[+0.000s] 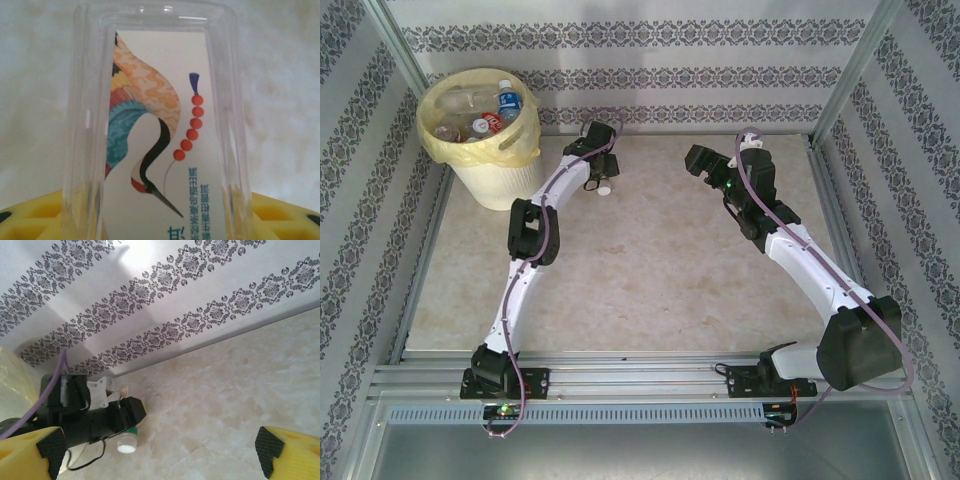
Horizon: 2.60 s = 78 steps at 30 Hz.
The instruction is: Put the plastic bottles in the bin
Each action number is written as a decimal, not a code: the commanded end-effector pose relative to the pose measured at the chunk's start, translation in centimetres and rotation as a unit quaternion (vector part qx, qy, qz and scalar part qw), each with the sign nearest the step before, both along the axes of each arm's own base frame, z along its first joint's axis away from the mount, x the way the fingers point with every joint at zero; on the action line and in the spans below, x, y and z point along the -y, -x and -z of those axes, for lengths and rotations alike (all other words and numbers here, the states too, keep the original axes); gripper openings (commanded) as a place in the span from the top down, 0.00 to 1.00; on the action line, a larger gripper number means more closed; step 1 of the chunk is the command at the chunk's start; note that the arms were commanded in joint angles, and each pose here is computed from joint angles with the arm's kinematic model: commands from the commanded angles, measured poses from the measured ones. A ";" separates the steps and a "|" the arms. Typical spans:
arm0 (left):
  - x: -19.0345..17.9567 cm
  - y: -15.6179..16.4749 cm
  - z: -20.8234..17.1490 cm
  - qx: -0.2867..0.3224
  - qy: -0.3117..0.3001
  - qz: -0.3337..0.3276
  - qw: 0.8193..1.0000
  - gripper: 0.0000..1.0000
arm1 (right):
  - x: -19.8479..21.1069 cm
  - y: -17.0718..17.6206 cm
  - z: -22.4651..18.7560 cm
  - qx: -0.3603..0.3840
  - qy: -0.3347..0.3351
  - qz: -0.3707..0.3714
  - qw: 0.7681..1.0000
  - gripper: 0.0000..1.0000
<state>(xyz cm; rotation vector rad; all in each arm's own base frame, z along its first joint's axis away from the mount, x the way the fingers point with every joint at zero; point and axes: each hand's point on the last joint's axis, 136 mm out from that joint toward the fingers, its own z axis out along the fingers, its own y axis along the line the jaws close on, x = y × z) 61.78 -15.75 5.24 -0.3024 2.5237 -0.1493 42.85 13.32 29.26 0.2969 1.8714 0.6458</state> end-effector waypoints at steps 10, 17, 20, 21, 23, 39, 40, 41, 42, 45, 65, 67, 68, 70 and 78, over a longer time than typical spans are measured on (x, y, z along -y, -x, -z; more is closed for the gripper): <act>-2.2 10.8 -28.7 0.203 -0.040 0.145 0.968 0.50 | 0.3 0.5 -1.8 0.037 -0.014 0.004 0.999 0.02; -9.5 10.9 -37.4 0.289 -0.116 0.127 0.942 0.49 | 0.0 0.5 -1.9 0.042 -0.031 -0.001 0.999 0.02; -12.4 9.5 -38.5 0.311 -0.119 0.132 0.934 0.48 | 0.0 0.6 -1.7 0.041 -0.033 0.000 0.999 0.02; -13.2 8.8 -38.4 0.314 -0.124 0.135 0.932 0.48 | 0.1 0.6 -1.7 0.041 -0.033 0.001 0.999 0.02; -14.4 7.5 -37.7 0.309 -0.130 0.142 0.931 0.48 | 0.2 0.8 -1.7 0.042 -0.032 0.002 0.999 0.02; -18.0 2.2 -30.4 0.298 -0.100 0.234 0.920 0.49 | 0.8 1.4 -1.0 0.032 -0.024 0.019 0.999 0.02; -17.9 2.5 -30.0 0.291 -0.099 0.243 0.920 0.49 | 0.8 1.4 -1.0 0.032 -0.023 0.020 0.999 0.02; -17.9 2.8 -29.6 0.283 -0.101 0.252 0.920 0.49 | 0.8 1.4 -1.0 0.032 -0.022 0.020 0.999 0.02; -17.8 3.3 -29.2 0.274 -0.106 0.260 0.920 0.47 | 0.8 1.4 -1.1 0.034 -0.020 0.020 0.999 0.02; -19.3 4.1 -29.5 0.258 -0.140 0.250 0.923 0.43 | 0.7 1.4 -1.4 0.035 -0.013 0.018 0.999 0.02; -17.9 4.2 -35.7 0.323 0.032 0.142 0.935 0.31 | 0.6 1.1 -1.3 0.032 -0.013 0.017 0.999 0.02; -17.1 3.1 -34.0 0.303 0.036 0.135 0.943 0.37 | 0.6 1.2 -1.3 0.032 -0.012 0.017 0.999 0.02; -16.8 2.8 -33.2 0.294 0.038 0.134 0.945 0.39 | 0.6 1.2 -1.4 0.032 -0.012 0.016 0.999 0.02; -16.8 2.1 -31.3 0.271 0.038 0.123 0.954 0.44 | 0.7 1.4 -1.3 0.031 -0.011 0.017 0.999 0.02; -20.7 3.6 -25.7 0.170 -0.013 0.015 0.985 0.57 | 1.0 1.7 -1.1 0.030 -0.005 0.022 0.999 0.02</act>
